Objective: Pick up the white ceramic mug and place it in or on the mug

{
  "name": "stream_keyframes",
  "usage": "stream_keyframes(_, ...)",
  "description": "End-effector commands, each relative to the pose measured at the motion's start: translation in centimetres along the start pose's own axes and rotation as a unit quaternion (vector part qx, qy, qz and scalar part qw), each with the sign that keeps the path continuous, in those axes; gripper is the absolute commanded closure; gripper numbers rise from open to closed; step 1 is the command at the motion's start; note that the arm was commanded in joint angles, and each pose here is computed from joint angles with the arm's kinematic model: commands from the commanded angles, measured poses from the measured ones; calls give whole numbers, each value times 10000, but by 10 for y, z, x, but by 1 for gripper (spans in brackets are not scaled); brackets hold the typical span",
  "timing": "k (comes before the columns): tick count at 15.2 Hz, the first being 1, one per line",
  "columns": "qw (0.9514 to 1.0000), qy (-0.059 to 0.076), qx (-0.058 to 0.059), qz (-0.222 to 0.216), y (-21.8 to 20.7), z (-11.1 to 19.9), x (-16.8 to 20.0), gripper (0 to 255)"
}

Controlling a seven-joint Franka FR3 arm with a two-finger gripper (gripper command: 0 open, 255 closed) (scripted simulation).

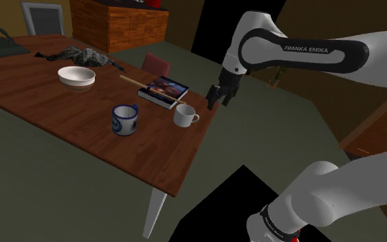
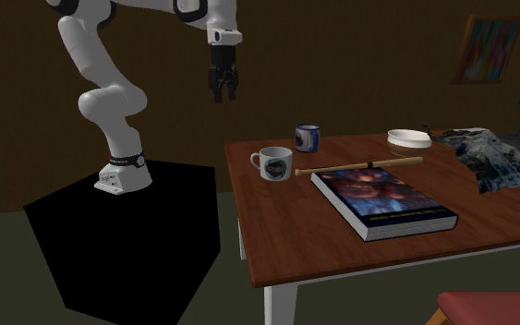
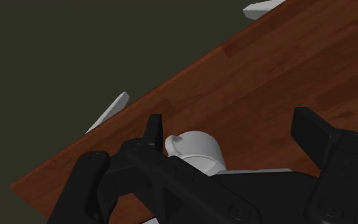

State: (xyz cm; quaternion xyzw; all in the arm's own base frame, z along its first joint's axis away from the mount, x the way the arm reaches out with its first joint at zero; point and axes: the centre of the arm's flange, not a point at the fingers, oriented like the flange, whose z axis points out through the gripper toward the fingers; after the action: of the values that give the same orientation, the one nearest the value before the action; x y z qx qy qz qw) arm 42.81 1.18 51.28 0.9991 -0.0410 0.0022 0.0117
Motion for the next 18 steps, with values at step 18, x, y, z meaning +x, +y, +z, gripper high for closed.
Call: stream_keyframes(18,9992,202,-138,303,-37,142,175,0)
